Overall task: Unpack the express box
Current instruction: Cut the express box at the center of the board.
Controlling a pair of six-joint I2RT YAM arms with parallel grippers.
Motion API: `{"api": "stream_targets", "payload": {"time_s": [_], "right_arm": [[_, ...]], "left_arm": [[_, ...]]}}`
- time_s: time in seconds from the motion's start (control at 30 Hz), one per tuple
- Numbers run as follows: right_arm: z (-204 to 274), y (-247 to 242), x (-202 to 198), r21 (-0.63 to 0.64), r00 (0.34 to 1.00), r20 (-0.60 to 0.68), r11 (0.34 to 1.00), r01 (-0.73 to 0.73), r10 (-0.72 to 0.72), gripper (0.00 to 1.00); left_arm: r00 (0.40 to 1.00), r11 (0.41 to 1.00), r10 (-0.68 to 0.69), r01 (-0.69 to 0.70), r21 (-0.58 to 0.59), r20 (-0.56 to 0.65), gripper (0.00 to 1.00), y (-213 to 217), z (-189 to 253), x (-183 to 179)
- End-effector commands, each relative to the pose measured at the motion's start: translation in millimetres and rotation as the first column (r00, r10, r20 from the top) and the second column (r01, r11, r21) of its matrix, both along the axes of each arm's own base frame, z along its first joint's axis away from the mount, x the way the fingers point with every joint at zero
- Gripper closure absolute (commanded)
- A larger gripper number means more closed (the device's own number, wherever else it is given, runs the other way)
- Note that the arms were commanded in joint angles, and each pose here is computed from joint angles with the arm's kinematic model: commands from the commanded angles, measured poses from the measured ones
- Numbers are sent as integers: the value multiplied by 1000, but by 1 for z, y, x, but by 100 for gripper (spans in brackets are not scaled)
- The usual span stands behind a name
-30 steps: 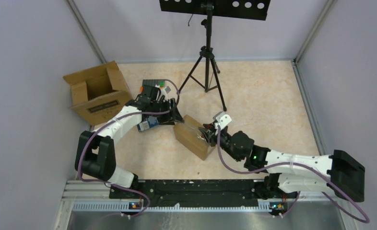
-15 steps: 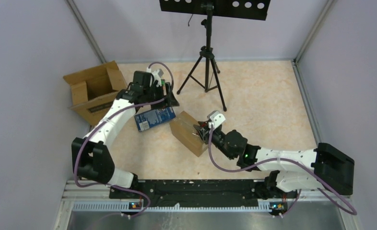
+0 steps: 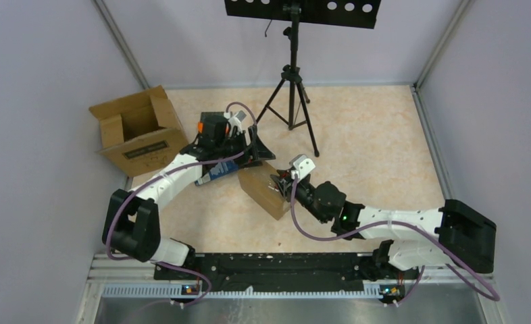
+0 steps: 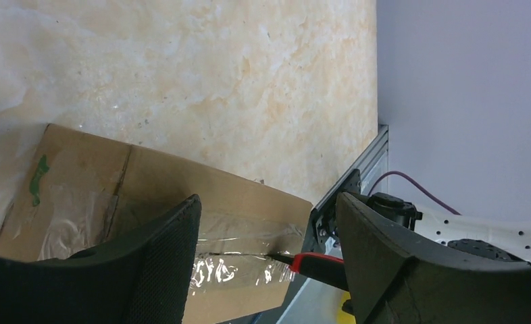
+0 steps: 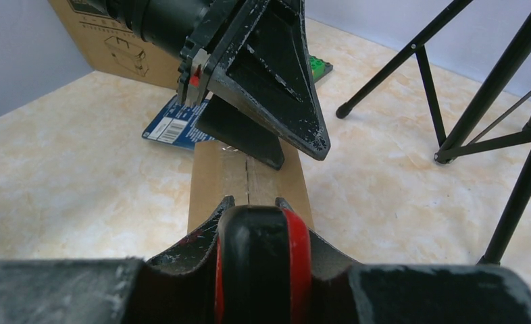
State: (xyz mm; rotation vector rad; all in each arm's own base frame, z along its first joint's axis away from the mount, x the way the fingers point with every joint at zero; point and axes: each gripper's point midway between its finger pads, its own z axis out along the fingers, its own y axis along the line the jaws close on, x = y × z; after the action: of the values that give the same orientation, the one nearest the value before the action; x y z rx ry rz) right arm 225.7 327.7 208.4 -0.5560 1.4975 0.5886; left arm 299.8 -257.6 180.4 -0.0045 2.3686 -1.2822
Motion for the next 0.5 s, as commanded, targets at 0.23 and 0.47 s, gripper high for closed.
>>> {"api": "stream_targets", "payload": {"time_s": [0.23, 0.47], "right_arm": [[33, -3, -1, 66, 1000, 16, 998, -8, 6, 100], [38, -9, -4, 67, 1000, 14, 998, -2, 1, 100]], "left_arm": [[989, 985, 141, -144, 96, 36, 24, 20, -34, 15], [987, 974, 160, -162, 157, 24, 25, 29, -56, 11]]}}
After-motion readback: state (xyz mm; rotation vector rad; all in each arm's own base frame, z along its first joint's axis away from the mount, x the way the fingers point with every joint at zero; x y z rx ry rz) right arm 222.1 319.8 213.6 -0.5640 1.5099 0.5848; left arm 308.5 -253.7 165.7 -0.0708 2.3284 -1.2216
